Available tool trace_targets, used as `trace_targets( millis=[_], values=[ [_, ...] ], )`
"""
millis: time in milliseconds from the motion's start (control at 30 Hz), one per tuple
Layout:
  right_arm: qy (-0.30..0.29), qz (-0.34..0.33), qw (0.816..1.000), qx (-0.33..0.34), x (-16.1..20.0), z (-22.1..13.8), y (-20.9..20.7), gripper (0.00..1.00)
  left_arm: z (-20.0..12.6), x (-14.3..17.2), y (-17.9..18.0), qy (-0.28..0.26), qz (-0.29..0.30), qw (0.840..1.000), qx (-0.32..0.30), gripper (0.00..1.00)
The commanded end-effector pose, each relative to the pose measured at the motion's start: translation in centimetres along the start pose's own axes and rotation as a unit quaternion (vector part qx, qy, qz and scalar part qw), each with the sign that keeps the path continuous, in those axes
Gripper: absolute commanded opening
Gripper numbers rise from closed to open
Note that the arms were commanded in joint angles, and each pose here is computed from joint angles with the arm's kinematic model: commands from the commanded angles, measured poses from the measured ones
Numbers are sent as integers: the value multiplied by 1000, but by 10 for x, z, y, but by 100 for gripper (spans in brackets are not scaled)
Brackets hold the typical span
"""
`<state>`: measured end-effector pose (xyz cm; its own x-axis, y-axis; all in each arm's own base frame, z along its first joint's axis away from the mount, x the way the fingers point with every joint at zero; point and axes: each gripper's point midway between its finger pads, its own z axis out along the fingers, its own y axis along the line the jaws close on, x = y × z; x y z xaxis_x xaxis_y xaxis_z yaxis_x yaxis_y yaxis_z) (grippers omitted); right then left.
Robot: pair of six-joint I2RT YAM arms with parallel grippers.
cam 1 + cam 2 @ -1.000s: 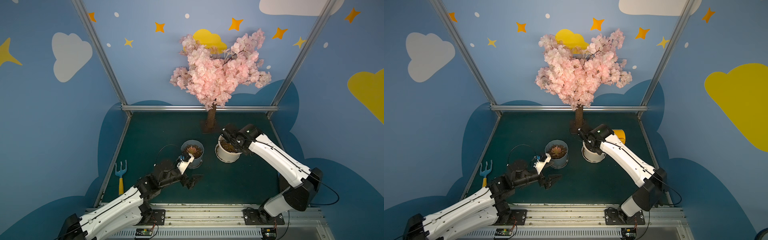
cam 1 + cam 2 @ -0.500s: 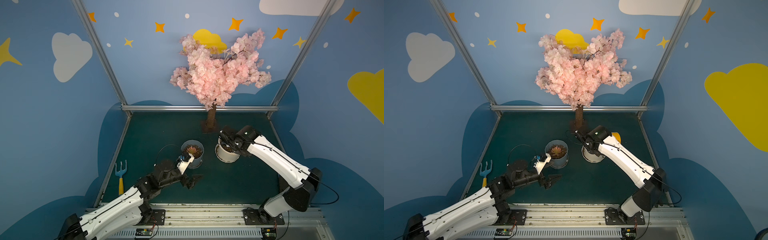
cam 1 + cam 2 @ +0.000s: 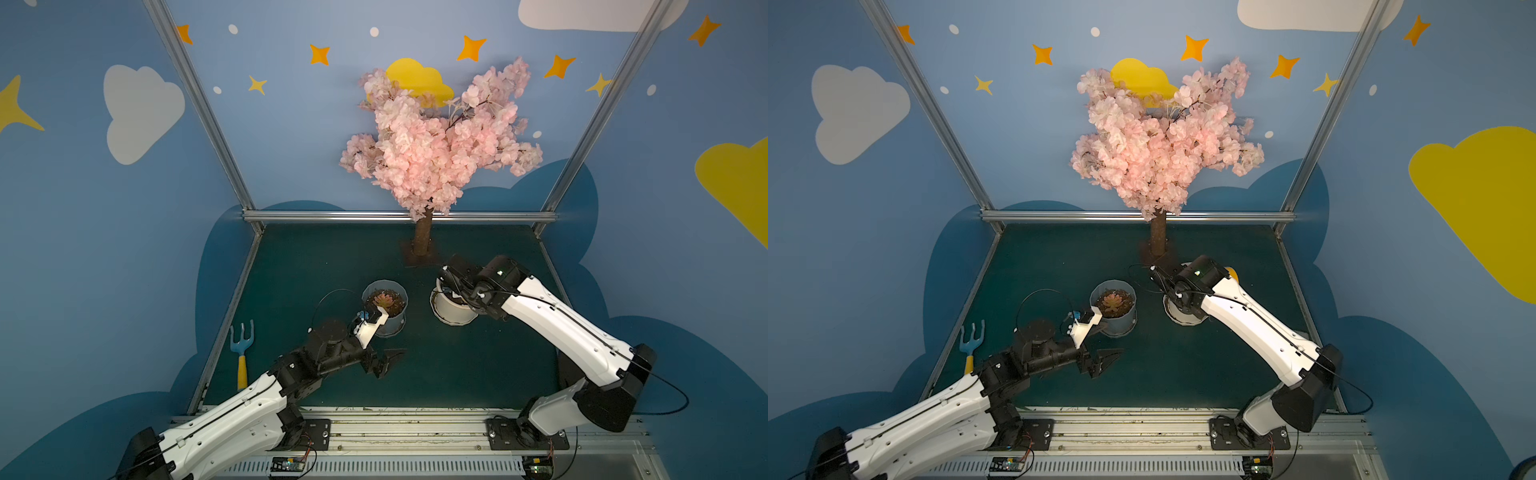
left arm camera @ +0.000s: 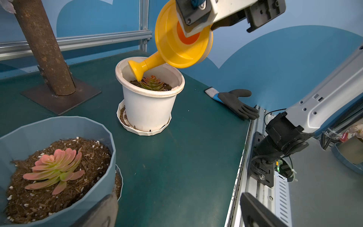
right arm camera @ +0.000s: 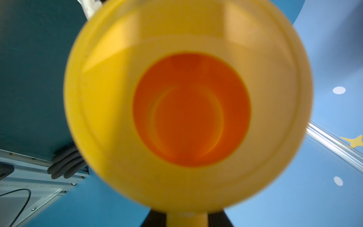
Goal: Water the succulent around the soil edge
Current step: Water the soil of the potted plant with water.
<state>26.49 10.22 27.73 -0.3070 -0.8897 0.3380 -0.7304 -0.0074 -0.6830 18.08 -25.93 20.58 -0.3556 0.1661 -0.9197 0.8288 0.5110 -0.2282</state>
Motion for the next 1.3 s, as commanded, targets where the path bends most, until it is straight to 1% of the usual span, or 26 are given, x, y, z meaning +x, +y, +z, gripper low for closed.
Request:
trace_targets(
  millis=[0, 367, 767, 1267],
  values=[
    [-7, 22, 1000, 5, 18, -13, -1, 0, 1, 3, 2, 0, 5, 1000, -5, 100],
    [6, 29, 1000, 0, 41, -15, 13, 0, 2, 0, 2, -4, 3, 1000, -2, 100],
    [7, 28, 999, -31, 57, -17, 33, 0, 1, -2, 3, -8, 3, 1000, -6, 100],
    [43, 22, 998, -42, 76, -8, 42, 0, 1, -1, 3, -7, 3, 1000, -7, 100]
  ],
)
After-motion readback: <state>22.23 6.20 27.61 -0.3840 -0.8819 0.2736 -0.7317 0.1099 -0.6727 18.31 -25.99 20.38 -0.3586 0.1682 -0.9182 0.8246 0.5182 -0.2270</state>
